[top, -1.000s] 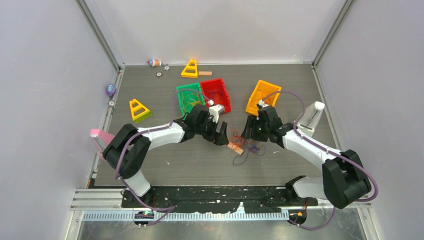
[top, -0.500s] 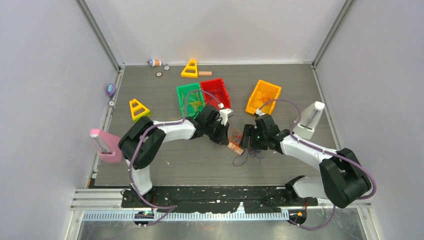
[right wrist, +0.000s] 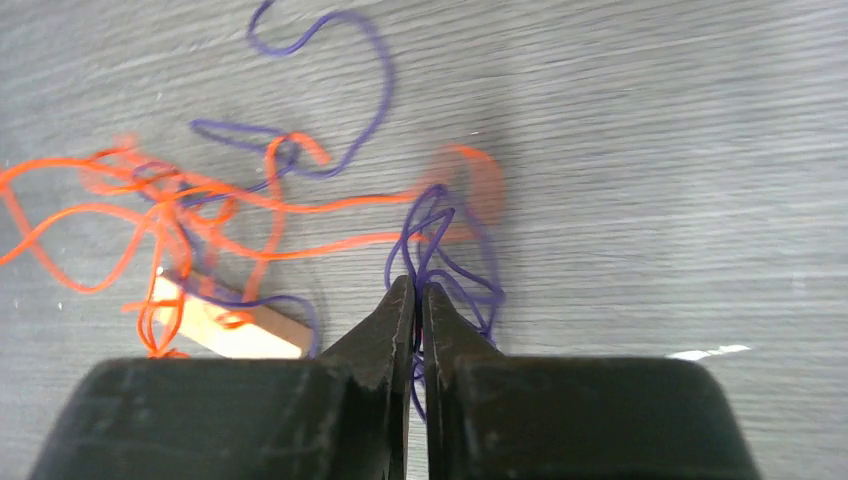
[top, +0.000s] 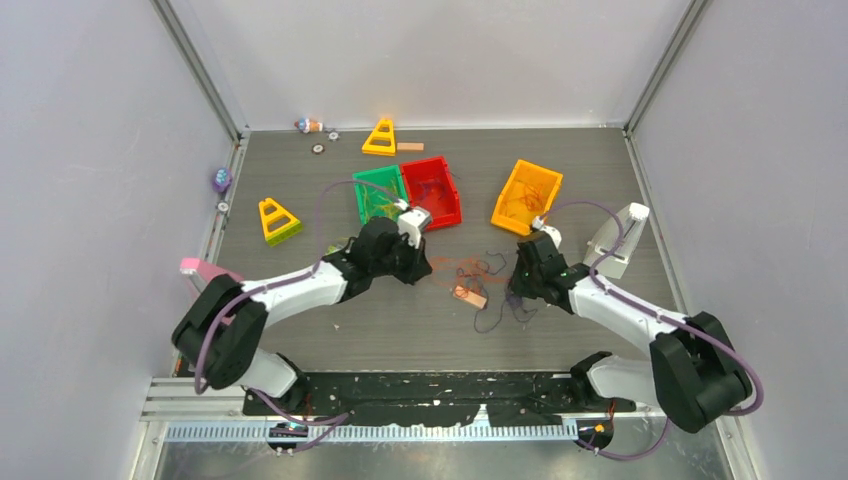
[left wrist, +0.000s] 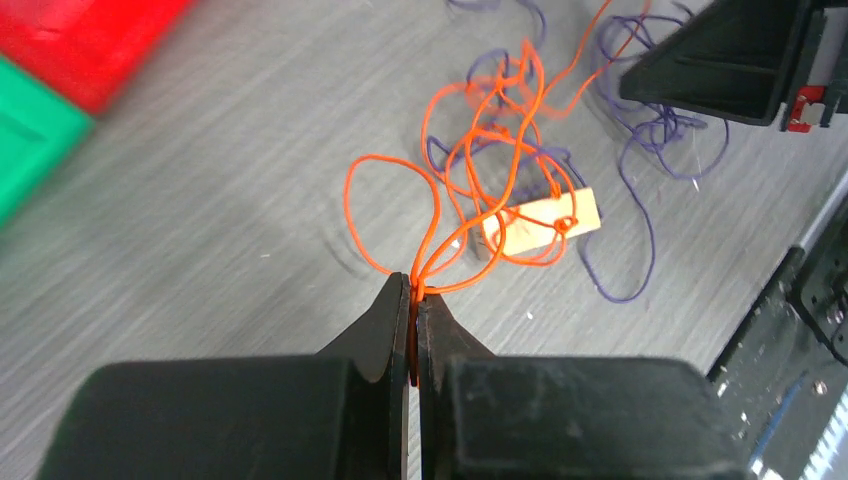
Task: Untangle the cables
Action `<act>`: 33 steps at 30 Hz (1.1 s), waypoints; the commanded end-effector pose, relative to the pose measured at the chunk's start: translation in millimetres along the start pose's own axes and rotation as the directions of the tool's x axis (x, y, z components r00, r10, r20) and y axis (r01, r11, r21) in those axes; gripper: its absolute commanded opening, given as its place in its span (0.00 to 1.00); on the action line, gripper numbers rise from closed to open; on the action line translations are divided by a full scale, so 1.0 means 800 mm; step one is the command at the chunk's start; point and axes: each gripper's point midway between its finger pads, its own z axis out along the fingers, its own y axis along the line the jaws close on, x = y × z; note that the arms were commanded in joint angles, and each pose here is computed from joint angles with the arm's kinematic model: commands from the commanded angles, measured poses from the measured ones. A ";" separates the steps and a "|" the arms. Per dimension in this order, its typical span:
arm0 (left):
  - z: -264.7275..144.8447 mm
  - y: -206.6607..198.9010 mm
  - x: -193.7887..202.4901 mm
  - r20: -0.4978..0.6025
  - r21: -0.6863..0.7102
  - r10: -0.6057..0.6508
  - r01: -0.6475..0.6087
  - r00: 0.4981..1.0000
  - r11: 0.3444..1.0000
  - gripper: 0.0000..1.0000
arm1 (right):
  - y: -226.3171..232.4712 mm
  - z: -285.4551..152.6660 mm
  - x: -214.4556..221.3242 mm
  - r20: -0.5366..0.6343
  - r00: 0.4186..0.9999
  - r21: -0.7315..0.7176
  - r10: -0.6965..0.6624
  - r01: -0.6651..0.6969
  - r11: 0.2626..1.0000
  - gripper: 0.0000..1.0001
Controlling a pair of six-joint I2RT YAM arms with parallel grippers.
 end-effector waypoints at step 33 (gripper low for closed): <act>-0.144 0.054 -0.068 0.461 -0.281 0.103 0.035 0.882 0.959 0.00 | 0.024 -0.076 -0.075 0.246 0.969 -0.289 -0.035 0.108 0.951 0.96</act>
